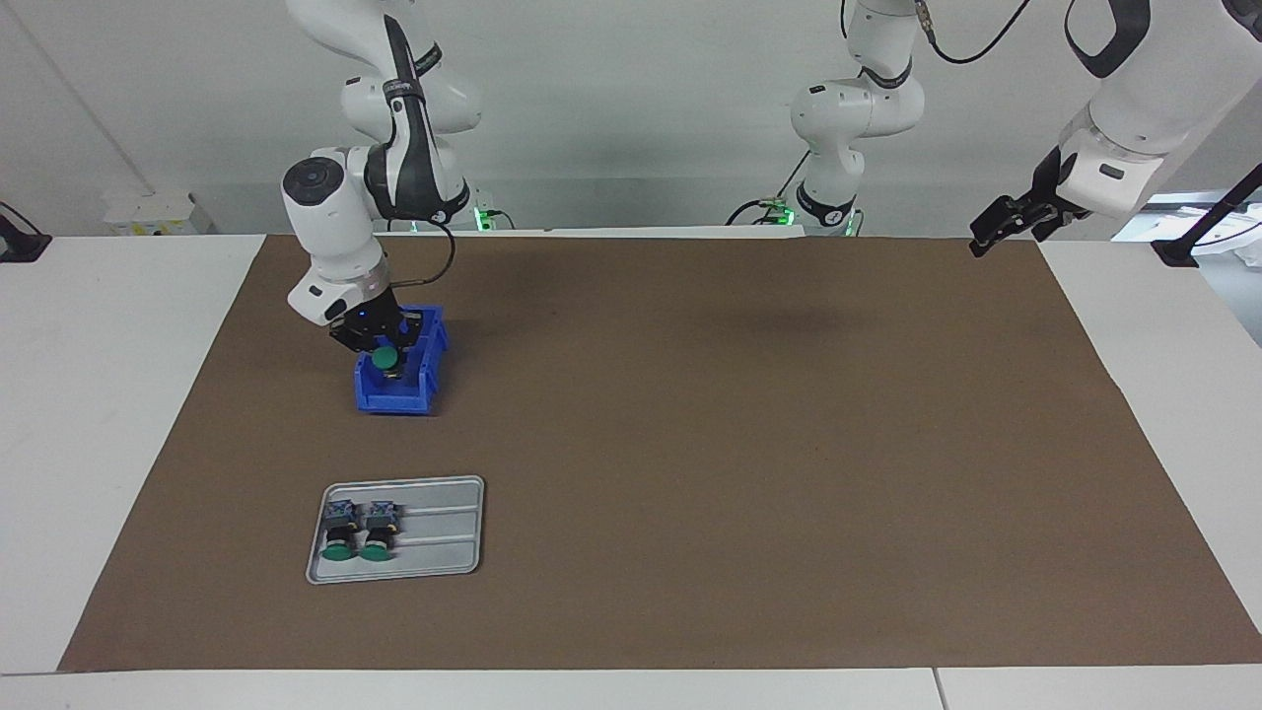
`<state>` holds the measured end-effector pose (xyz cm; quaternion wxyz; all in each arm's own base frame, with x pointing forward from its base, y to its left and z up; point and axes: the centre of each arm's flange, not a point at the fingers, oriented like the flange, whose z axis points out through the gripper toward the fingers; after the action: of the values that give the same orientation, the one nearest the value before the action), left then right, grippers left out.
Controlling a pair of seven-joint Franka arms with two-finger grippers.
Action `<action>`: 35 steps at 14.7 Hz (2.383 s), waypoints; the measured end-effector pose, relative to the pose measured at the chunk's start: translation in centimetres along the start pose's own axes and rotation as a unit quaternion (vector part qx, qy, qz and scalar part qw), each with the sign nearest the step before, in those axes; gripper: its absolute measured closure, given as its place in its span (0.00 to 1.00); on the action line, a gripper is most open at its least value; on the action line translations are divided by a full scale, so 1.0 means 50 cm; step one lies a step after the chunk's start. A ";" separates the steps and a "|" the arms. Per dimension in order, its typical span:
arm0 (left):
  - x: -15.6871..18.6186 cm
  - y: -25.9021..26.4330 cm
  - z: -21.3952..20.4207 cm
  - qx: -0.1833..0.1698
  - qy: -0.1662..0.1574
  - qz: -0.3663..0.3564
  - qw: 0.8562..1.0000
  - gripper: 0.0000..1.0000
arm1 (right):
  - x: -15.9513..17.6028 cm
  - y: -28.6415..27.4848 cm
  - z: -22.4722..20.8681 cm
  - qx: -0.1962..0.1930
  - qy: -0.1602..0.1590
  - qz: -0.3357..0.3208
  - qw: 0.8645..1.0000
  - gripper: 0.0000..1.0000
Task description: Place and press button with both arms
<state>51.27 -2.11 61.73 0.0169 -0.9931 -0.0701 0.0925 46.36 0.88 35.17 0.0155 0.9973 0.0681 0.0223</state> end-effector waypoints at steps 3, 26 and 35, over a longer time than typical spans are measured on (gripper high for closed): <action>0.000 0.000 0.000 0.000 0.000 0.000 1.000 0.00 | 0.000 -0.002 0.000 0.000 0.000 0.000 1.000 0.65; 0.000 0.002 0.000 0.000 0.000 0.001 1.000 0.00 | 0.090 0.103 -0.518 0.032 -0.061 0.068 0.995 0.01; 0.000 0.000 0.000 0.000 0.000 0.000 1.000 0.00 | 0.114 0.099 -0.515 0.031 -0.062 0.064 0.996 0.01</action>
<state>51.27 -2.10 61.73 0.0169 -0.9931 -0.0703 0.0925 51.47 -2.52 61.30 -0.0126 0.9991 0.0038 -0.0403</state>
